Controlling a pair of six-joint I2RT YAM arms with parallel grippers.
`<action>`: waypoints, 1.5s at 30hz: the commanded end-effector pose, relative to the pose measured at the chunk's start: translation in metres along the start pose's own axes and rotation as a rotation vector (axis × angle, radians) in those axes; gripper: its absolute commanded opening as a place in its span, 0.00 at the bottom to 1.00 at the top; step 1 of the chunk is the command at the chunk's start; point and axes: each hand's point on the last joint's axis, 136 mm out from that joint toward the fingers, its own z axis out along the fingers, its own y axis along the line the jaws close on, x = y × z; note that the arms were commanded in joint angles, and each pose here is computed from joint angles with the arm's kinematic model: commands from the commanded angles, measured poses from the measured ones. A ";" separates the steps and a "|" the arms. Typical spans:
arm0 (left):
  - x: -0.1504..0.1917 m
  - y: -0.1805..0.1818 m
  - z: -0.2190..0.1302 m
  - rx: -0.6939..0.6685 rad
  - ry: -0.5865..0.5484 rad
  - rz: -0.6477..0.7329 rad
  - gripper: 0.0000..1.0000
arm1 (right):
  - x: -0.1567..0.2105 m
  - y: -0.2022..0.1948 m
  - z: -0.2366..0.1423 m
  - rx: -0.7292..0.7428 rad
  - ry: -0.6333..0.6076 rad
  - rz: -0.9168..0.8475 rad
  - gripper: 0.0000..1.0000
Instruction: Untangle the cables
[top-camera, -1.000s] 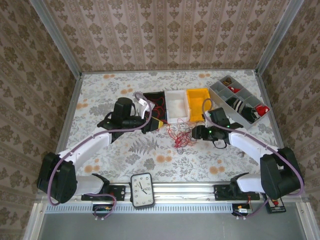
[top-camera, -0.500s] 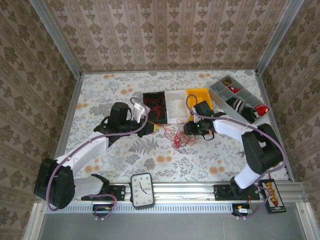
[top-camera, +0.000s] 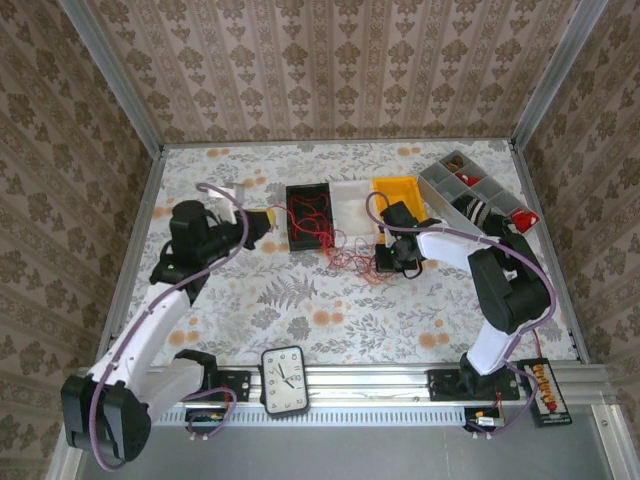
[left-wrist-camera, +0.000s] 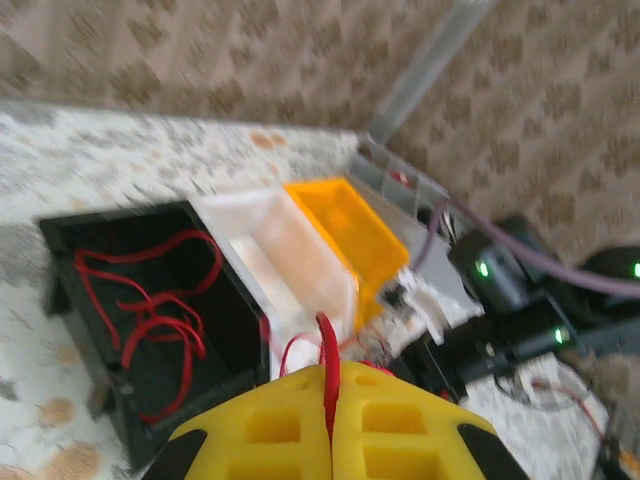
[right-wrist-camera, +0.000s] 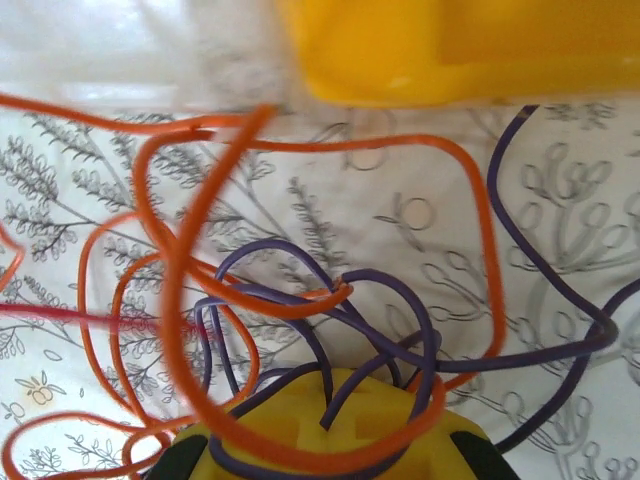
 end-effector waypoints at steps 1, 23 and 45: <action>-0.051 -0.001 -0.023 -0.019 -0.177 -0.032 0.00 | 0.027 -0.035 0.001 0.059 0.073 0.110 0.00; -0.146 -0.056 -0.123 -0.011 -0.468 0.200 0.00 | 0.030 -0.041 -0.008 -0.047 0.051 0.216 0.00; -0.220 -0.150 -0.199 0.049 -0.774 0.405 0.00 | 0.032 -0.041 -0.005 -0.073 0.056 0.226 0.00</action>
